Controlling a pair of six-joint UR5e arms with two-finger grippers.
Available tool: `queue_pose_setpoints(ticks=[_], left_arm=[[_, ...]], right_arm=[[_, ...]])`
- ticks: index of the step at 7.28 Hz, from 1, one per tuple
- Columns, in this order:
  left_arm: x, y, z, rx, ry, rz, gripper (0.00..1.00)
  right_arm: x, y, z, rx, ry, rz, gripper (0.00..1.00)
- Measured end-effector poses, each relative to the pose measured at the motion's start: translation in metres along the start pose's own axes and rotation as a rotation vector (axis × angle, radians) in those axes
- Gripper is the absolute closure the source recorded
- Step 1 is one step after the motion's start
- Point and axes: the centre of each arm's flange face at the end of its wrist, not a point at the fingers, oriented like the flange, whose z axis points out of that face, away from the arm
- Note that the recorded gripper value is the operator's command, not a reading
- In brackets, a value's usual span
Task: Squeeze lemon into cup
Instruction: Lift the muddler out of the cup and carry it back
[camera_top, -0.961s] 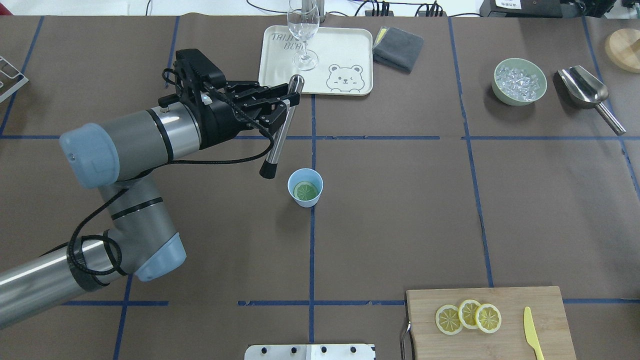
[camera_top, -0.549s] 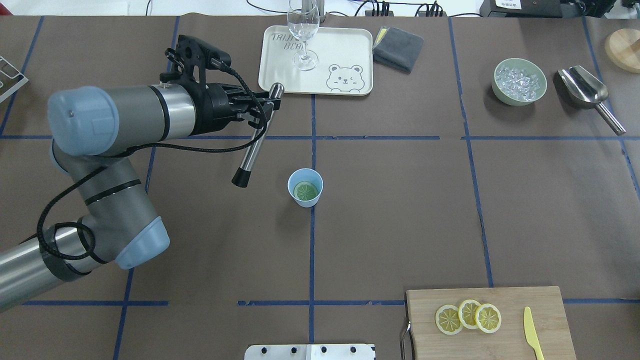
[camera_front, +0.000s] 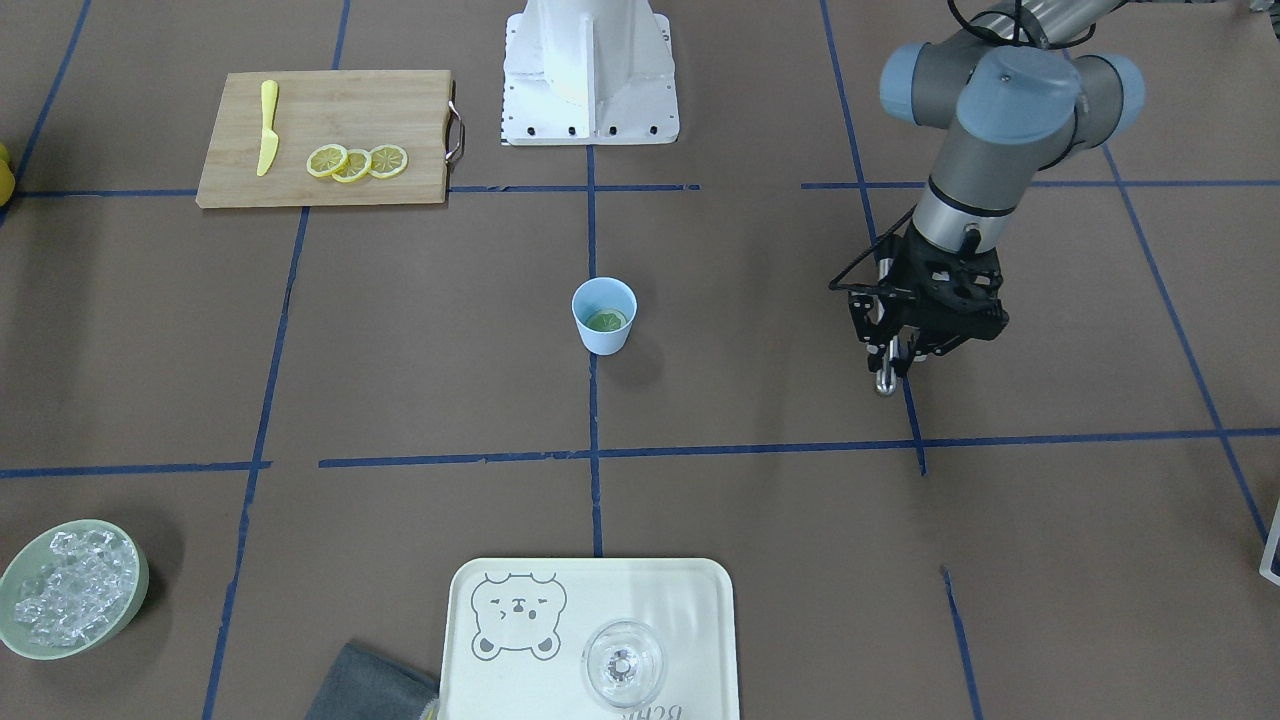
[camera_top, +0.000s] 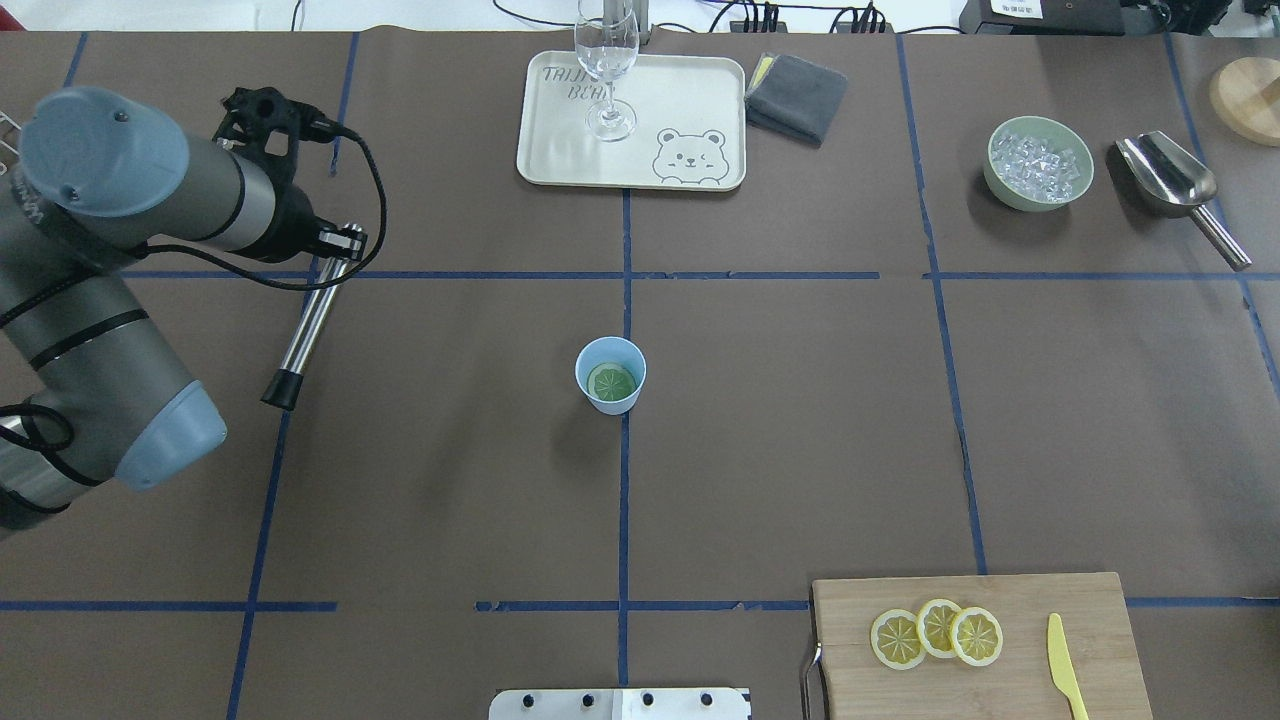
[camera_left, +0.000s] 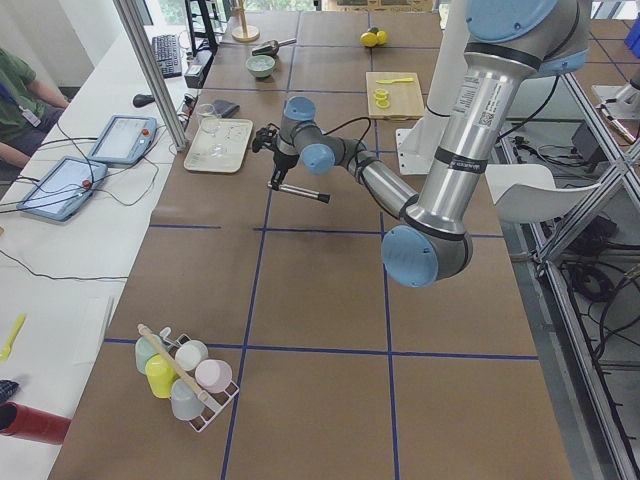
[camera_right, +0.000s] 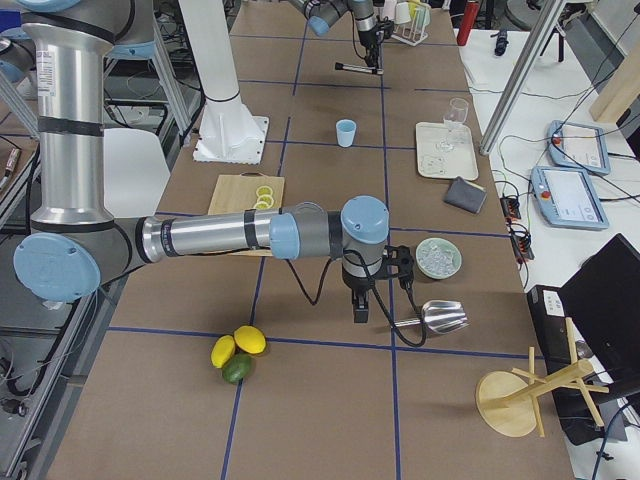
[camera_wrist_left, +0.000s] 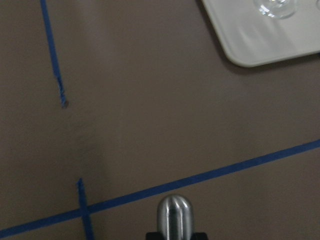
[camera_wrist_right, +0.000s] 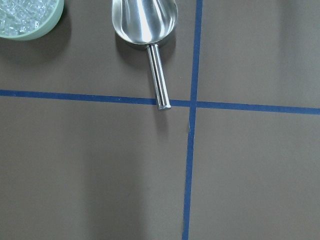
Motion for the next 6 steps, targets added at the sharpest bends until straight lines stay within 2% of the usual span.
queue_pose_setpoints(ticks=[3, 6], left_arm=[[-0.073, 0.053, 0.032, -0.100, -0.101, -0.059, 1.00], [-0.091, 0.067, 0.053, -0.133, -0.144, -0.157, 1.00]], right_arm=[[0.001, 0.000, 0.001, -0.003, -0.003, 0.005, 0.00], [-0.001, -0.001, 0.000, 0.001, -0.003, 0.000, 0.00]])
